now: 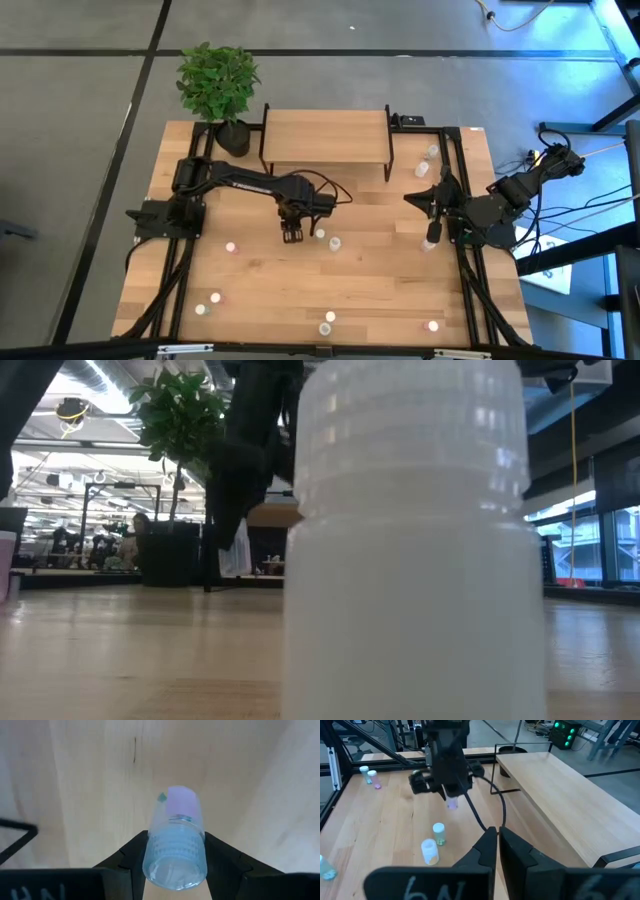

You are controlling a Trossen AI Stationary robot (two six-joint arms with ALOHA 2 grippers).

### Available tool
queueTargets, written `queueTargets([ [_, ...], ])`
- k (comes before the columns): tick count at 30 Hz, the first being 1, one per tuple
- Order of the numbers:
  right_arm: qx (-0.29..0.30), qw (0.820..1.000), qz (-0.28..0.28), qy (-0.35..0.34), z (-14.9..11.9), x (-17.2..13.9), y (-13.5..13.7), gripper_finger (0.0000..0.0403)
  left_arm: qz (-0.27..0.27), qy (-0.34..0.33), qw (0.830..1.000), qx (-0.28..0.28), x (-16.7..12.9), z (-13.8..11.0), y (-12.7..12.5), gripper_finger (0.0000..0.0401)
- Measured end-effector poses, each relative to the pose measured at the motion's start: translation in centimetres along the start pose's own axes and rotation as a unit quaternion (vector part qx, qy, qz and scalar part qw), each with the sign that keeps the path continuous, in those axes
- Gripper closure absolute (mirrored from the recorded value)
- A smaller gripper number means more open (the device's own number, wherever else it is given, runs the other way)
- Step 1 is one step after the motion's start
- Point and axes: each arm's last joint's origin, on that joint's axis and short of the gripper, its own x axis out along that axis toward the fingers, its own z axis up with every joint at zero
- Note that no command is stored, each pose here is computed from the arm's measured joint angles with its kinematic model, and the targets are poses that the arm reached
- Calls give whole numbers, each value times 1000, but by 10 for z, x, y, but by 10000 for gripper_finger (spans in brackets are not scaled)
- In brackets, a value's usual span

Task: Pick and place medicine bottles onto shelf by color
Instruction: Put the middle left transparent pill bottle on the shelf

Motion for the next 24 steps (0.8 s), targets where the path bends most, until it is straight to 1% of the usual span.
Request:
queueTargets([
  [5,1,1000,0,-1,0,0,0,380,37,-19,999,2,-31,2,2,252],
  [11,1,1000,0,-1,0,0,0,380,36,-41,999,3,-65,2,6,252],
  [13,1,1000,0,-1,0,0,0,380,35,-42,998,5,-76,1,11,252],
  [16,1,1000,0,-1,0,0,0,380,39,-49,998,-5,-92,0,24,252],
  [24,1,1000,0,-1,0,0,0,380,32,-118,991,-51,-127,4,74,252],
])
